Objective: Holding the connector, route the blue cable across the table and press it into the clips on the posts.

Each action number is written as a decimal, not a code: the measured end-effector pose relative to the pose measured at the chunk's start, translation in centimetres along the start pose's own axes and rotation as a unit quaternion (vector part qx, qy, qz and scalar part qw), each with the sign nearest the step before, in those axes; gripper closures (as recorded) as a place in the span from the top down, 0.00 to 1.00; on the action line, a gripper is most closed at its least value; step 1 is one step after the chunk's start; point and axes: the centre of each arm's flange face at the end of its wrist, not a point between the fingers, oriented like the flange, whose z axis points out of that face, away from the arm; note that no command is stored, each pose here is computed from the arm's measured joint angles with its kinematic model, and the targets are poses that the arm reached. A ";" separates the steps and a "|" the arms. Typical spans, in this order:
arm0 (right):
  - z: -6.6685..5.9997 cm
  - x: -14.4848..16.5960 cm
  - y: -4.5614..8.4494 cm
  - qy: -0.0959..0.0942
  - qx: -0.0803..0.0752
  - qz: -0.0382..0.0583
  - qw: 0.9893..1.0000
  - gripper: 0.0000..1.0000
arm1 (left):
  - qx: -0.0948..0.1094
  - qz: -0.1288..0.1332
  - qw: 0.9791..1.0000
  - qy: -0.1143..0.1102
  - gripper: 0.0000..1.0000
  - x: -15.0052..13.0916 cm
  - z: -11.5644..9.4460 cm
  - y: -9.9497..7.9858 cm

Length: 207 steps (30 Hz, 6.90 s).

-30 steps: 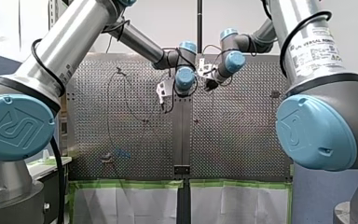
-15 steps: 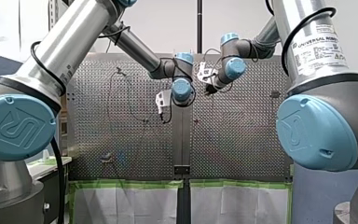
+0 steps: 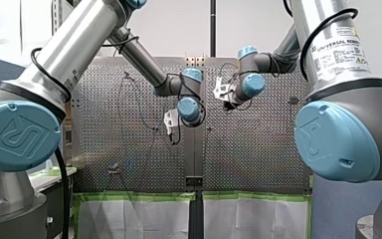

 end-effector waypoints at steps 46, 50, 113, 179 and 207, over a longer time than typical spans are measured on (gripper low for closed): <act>0.0 -11.3 5.3 -0.059 0.021 0.025 0.998 0.00 | 0.049 -0.033 0.998 0.037 0.00 6.8 3.1 2.0; 0.2 -11.0 5.9 -0.058 0.021 0.030 0.998 0.00 | 0.051 -0.036 0.998 0.030 0.00 5.7 3.8 1.1; 4.0 -6.6 11.5 -0.047 -0.003 0.047 0.998 0.00 | 0.021 0.001 0.999 0.041 1.00 3.0 9.5 1.6; 2.9 -4.0 15.7 -0.033 -0.036 0.059 0.997 0.00 | 0.054 0.015 0.996 0.064 1.00 4.4 2.7 -13.2; 3.0 -4.2 15.0 -0.036 -0.024 0.060 0.997 0.00 | 0.025 -0.041 0.999 0.009 0.91 6.1 8.6 -15.4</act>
